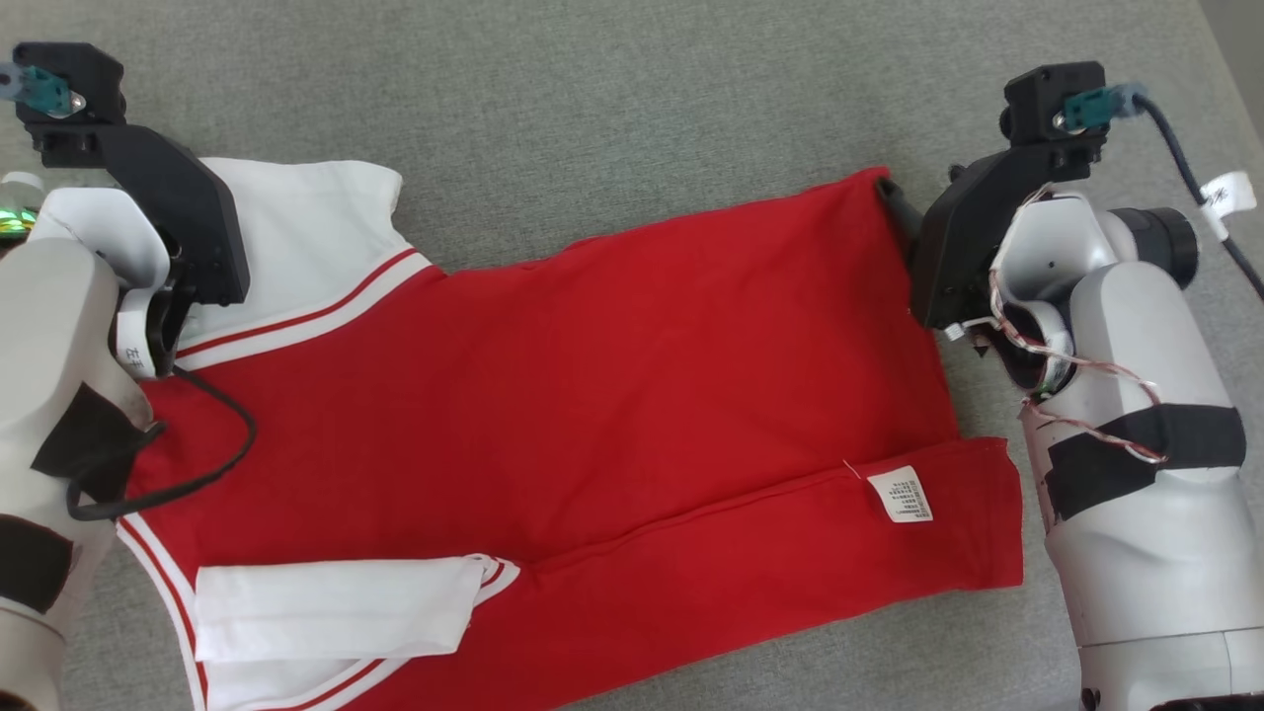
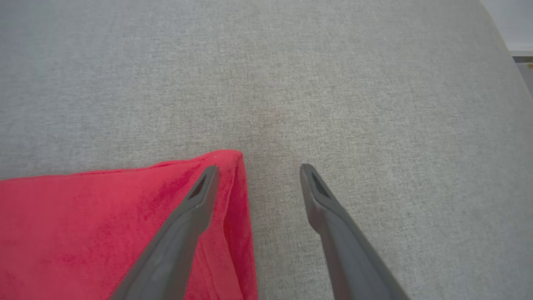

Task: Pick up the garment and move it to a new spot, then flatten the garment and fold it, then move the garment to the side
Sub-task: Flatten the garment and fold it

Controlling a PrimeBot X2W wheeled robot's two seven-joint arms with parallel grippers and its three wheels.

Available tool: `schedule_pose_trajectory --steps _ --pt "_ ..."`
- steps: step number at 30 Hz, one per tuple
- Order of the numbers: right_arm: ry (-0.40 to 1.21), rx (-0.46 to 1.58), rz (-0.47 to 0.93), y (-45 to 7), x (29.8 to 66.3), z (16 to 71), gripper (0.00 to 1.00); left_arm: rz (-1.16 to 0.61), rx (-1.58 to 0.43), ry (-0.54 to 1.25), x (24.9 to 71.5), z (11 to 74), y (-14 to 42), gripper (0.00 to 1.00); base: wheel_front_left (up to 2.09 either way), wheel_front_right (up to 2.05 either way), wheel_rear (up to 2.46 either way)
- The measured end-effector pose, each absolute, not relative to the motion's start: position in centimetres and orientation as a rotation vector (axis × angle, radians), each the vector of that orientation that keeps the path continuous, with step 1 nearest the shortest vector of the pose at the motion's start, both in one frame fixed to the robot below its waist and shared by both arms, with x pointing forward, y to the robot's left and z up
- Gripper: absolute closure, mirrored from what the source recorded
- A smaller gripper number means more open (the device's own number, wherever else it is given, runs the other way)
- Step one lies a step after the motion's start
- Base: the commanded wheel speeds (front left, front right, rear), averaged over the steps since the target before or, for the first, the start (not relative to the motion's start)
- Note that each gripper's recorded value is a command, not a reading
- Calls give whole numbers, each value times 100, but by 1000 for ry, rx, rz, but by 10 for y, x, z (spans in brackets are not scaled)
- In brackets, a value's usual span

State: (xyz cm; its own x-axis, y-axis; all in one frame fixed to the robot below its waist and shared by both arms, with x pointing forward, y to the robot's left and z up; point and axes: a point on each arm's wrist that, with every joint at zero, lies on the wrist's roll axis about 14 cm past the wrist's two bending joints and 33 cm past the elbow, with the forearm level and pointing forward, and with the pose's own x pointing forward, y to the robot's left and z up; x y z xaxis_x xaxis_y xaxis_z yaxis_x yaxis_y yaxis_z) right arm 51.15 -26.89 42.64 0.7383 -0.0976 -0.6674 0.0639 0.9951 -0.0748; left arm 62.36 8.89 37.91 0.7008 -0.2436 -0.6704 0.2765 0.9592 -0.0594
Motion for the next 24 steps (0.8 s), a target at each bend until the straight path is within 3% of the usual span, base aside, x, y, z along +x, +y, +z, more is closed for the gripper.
schedule_pose_trajectory --steps 3,12,13,14,18,19,20,21,24 --pt "813 -47 -103 -273 507 419 0 -295 37 740 624 381 91 100 0 0 0" --pt "842 -81 -97 -269 514 417 0 -301 42 724 625 385 91 100 0 0 0" --pt "861 -93 -89 -266 515 414 6 -303 41 723 625 386 91 100 0 0 0" --pt "865 -100 -85 -265 517 415 22 -302 39 723 625 386 91 100 0 0 0" --pt "876 -135 -67 -261 521 411 23 -305 36 721 625 385 91 100 0 0 0" --pt "889 -144 -65 -260 521 409 33 -305 35 721 625 385 91 100 0 0 0" --pt "889 -144 -65 -260 521 409 53 -305 35 721 625 385 91 100 0 0 0" --pt "906 -154 -60 -259 521 405 54 -308 30 722 625 385 91 100 0 0 0" --pt "907 -165 -48 -256 525 403 91 -311 23 722 623 385 91 100 0 0 0"
